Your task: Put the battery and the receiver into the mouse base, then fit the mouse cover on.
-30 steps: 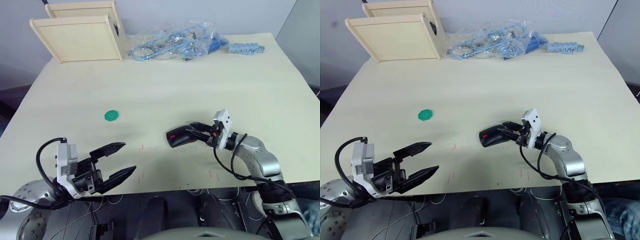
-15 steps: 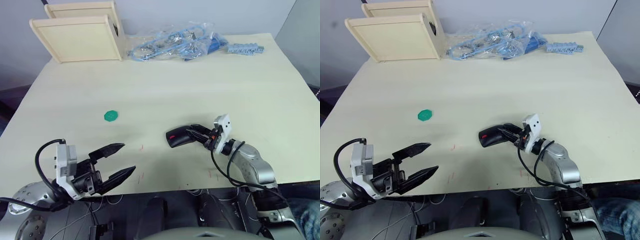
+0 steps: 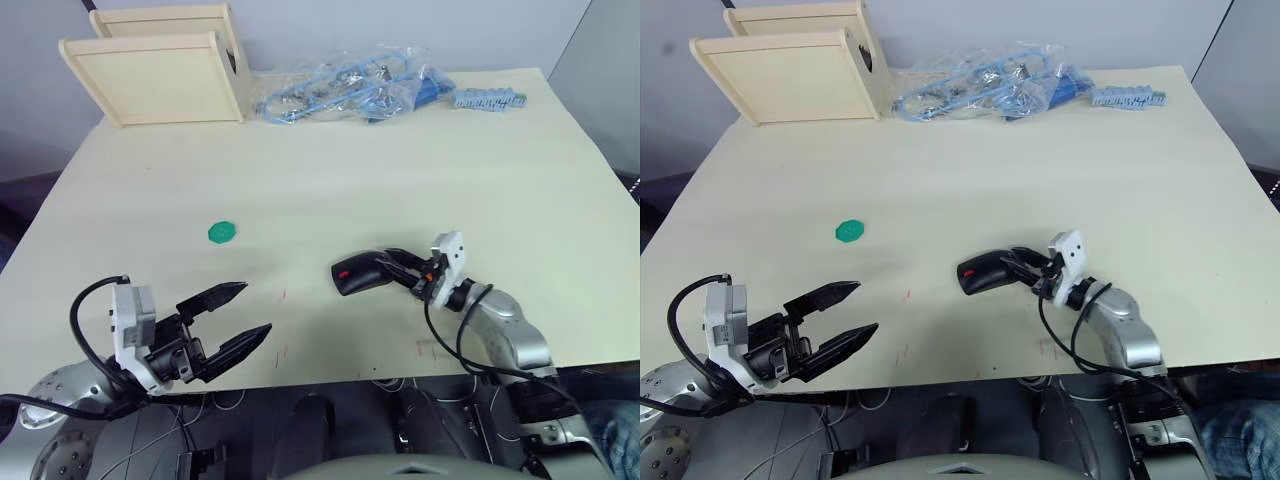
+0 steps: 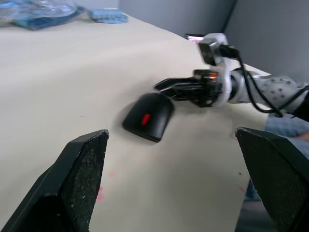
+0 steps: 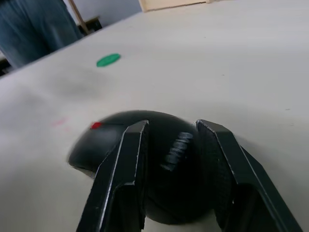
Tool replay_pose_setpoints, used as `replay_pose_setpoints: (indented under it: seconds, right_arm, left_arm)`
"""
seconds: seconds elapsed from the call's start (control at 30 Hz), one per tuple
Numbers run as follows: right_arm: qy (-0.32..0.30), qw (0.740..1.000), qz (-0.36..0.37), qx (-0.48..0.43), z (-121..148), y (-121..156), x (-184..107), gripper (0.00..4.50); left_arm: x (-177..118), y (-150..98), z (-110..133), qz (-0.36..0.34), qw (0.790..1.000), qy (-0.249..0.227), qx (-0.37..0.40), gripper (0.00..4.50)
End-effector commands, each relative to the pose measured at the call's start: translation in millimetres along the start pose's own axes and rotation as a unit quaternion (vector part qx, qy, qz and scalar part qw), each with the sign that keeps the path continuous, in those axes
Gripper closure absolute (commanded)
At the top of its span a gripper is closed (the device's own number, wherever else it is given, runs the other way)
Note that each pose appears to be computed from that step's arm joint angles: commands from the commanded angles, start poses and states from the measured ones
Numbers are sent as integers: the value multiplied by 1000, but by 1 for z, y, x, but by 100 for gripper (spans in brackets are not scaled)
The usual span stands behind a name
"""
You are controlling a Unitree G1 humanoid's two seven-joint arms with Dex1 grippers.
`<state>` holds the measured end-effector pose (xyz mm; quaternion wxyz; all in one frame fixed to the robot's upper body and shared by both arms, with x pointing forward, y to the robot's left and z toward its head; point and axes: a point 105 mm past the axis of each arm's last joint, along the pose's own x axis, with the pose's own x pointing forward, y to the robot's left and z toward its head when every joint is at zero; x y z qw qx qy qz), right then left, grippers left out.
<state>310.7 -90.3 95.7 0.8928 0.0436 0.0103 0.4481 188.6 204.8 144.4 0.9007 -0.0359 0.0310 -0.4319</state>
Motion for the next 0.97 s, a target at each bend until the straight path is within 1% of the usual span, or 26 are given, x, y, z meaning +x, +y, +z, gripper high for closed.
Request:
replay_pose_setpoints:
  seconds: [0.03,0.17,0.27,0.3,0.33,0.4,0.43,0.47,0.5,0.57,0.7,0.93,0.97]
  right_arm:
    - [-52,998,18,-39,34,-1,-18,284]
    - [-11,998,9,-65,34,-12,-42,284]
    - [9,997,-9,-75,37,-21,-69,284]
    - [20,996,-24,-80,36,-26,-77,227]
    - [27,996,-33,-83,35,-29,-83,219]
    - [49,993,-42,-95,32,-32,-96,120]
    - [58,993,-44,-95,30,-32,-104,104]
    - [63,992,-46,-95,28,-32,-108,50]
    - [70,991,-54,-98,27,-33,-115,9]
    - [83,989,-69,-98,21,-35,-129,4]
    - [95,987,-84,-100,15,-36,-145,4]
    - [94,986,-93,-101,12,-39,-152,4]
    - [93,986,-94,-100,11,-38,-152,4]
  left_arm:
    - [-3,6,5,32,999,-12,-1,0]
    - [-7,11,-2,55,998,2,-14,0]
    - [-13,16,-8,80,997,12,-22,0]
    - [-16,18,-10,86,996,16,-25,0]
    - [-18,18,-12,90,995,18,-27,0]
    - [-23,21,-16,103,994,24,-33,0]
    - [-26,23,-18,109,993,27,-34,0]
    - [-28,23,-20,114,992,30,-34,0]
    - [-32,25,-22,120,992,33,-35,0]
    - [-36,27,-27,131,990,38,-38,0]
    - [-38,29,-32,141,988,41,-42,0]
    - [-35,31,-35,145,988,46,-41,0]
    - [-35,32,-36,148,987,56,-37,0]
